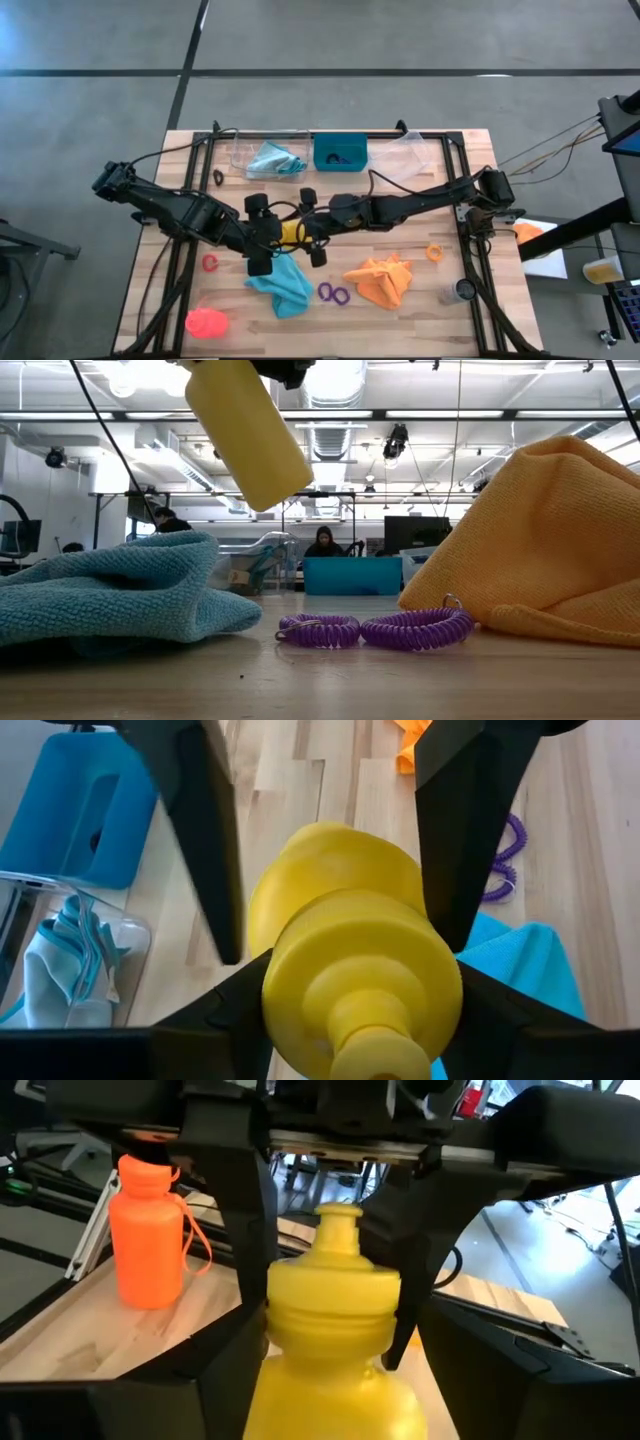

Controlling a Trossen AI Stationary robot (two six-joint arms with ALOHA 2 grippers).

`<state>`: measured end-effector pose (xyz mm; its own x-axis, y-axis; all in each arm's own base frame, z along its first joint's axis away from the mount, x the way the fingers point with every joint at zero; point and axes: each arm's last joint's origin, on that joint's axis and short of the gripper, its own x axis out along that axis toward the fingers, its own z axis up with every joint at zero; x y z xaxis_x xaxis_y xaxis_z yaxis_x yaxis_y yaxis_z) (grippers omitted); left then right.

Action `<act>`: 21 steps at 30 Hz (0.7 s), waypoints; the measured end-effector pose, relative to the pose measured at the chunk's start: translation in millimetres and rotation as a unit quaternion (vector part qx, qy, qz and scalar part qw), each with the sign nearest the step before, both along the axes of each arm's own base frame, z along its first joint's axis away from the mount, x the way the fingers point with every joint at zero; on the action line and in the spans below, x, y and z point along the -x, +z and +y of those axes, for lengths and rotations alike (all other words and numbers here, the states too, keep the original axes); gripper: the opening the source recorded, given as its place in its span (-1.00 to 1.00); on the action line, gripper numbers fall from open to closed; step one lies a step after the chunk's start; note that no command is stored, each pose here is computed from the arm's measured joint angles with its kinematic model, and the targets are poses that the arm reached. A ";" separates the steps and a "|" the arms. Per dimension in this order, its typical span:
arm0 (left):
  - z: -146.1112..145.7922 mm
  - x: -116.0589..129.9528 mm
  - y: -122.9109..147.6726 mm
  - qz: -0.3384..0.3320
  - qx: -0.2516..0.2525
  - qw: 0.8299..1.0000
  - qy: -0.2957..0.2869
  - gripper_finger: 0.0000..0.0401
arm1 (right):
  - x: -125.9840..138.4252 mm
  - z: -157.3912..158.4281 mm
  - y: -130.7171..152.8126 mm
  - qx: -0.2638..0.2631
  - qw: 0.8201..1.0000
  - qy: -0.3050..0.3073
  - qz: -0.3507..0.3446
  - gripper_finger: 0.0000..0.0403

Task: Pick & Place Sports Items
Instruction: Put the yellow water bottle into the white bin

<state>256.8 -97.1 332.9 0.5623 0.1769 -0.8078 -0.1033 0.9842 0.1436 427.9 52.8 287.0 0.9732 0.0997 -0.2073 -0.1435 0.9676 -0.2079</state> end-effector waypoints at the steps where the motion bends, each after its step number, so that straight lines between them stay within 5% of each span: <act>1: -0.1 -0.2 0.1 -0.001 0.000 1.000 0.000 0.07 | -0.2 0.0 1.1 0.000 1.000 0.000 -0.002 0.35; 8: 0.5 -1.6 0.4 -0.004 -0.002 1.000 -0.007 0.03 | -0.6 -0.1 3.0 -0.001 1.000 0.000 -0.005 0.52; 21: 1.5 -2.6 0.3 -0.005 -0.002 1.000 -0.004 0.07 | 0.0 -0.4 1.0 0.000 1.000 0.001 0.009 0.41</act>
<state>259.5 -95.6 333.3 0.5722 0.1751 -0.8012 -0.0961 0.9845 0.1465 427.9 52.4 288.0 0.9693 0.1017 -0.2239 -0.1491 0.9671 -0.2060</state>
